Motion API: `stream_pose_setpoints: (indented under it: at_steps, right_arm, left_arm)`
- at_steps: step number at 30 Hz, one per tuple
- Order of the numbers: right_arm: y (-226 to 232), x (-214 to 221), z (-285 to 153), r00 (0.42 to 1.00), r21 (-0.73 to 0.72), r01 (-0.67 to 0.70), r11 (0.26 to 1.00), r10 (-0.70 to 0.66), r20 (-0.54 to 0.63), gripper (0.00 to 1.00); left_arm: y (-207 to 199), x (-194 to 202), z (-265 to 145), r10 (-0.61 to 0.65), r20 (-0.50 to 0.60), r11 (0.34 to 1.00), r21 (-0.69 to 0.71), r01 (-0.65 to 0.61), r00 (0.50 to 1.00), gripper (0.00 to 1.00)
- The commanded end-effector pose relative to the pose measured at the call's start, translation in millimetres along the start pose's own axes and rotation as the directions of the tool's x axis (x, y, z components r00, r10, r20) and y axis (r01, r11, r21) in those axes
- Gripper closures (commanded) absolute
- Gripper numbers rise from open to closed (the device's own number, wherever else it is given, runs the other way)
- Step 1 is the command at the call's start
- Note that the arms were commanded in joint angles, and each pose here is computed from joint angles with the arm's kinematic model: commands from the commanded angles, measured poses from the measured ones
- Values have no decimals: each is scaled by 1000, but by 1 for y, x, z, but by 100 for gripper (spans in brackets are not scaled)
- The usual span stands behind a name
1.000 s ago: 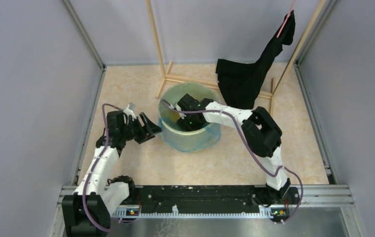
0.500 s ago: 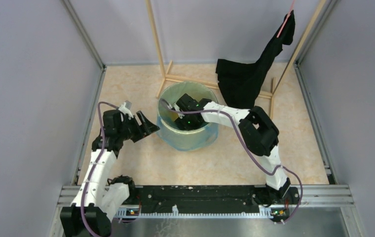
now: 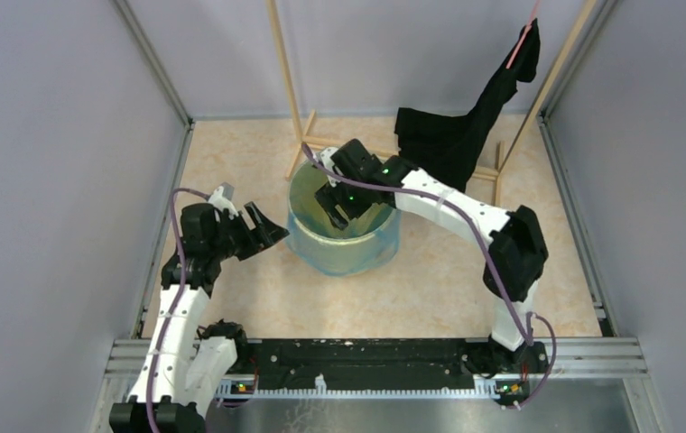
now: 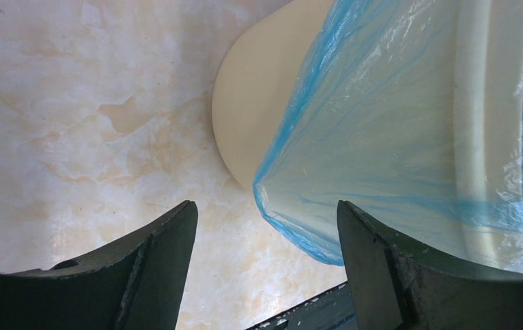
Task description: Put the trash bags into the trash bin
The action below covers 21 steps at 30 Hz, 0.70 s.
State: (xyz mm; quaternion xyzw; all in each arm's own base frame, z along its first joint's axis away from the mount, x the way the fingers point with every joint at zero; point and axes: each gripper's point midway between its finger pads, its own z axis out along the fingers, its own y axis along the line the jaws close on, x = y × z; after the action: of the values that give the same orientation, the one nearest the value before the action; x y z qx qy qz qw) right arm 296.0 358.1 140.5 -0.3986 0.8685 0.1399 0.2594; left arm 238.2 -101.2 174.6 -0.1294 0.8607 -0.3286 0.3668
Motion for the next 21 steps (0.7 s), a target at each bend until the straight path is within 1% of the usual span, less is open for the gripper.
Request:
stream_pose_setpoints:
  at_steps: [1,5,7,8,10,12,14,18,21]
  right_arm:
    - [12,-39,-62,988,-33,-22,999,27,152,26]
    - [16,-60,-115,960,-49,-23,999,36,278,23]
    - [15,-64,-141,940,-35,-23,999,33,339,14]
    - [10,-65,-157,926,-10,-34,999,35,376,12]
    - [-9,-60,-172,911,88,-82,993,39,410,8]
    - [-30,-53,-179,903,180,-131,975,42,428,5]
    - [-51,-46,-182,893,229,-190,955,71,444,4]
    - [-80,-40,-185,854,203,-290,935,157,496,4]
    - [-91,-36,-174,843,160,-334,929,218,493,4]
  left_arm:
    - [-12,-17,-12,36,55,999,-2,-36,998,19]
    - [-21,-23,-18,58,77,998,19,-60,995,6]
    - [-25,-26,-19,67,84,997,33,-70,994,2]
    - [-27,-28,-20,68,86,997,36,-71,994,2]
    - [-31,-31,-21,73,97,996,47,-78,993,2]
    - [-36,-37,-24,80,112,995,57,-86,991,2]
    - [-43,-43,-27,88,126,993,68,-97,988,2]
    - [-56,-52,-35,110,146,988,91,-124,983,2]
    - [-61,-55,-40,120,159,986,97,-137,980,2]
